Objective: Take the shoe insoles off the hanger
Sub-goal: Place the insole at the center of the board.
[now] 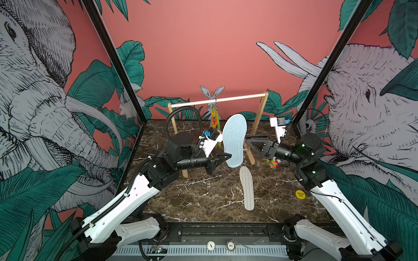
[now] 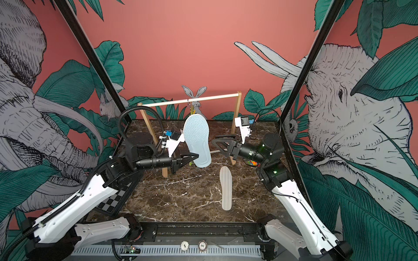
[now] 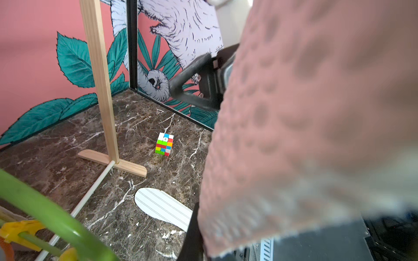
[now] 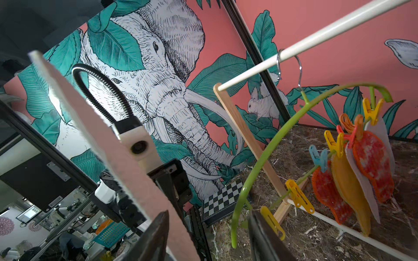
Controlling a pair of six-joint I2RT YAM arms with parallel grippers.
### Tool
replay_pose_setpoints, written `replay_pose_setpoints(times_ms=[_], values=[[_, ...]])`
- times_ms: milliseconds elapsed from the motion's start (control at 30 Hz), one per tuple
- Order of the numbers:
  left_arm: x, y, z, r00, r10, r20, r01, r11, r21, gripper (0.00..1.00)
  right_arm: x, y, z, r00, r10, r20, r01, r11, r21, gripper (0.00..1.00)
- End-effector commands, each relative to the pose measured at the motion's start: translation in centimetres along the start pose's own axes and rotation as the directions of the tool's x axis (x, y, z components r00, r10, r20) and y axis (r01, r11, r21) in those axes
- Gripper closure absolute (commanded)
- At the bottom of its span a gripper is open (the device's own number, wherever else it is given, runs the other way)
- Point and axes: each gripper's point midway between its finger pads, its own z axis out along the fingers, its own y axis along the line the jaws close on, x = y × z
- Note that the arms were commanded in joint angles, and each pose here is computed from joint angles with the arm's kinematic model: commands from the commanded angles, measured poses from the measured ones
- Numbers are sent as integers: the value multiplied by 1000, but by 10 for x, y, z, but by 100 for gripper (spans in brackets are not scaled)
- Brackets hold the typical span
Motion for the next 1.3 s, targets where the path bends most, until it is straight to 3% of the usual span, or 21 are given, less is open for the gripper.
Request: replay_pose_setpoints(times_ms=[0, 333, 700, 1100, 1267], values=[[-16, -7, -4, 1000, -2, 32, 1, 999, 49, 100, -16, 26, -5, 997, -63, 33, 65, 995, -74, 46], [-21, -7, 7, 999, -45, 20, 42, 991, 124, 100, -18, 21, 3, 999, -41, 24, 43, 995, -89, 52], [-20, -6, 12, 998, -59, 6, 57, 988, 143, 100, -17, 23, 10, 999, -30, 17, 32, 992, -124, 69], [-24, -5, 14, 998, -53, 16, 50, 989, 138, 100, -17, 20, 14, 1000, -10, 27, 13, 994, -108, 100], [-25, 1, 9, 999, -34, 39, 31, 996, 83, 51, -18, 11, 13, 999, -5, 47, 8, 998, -58, 100]])
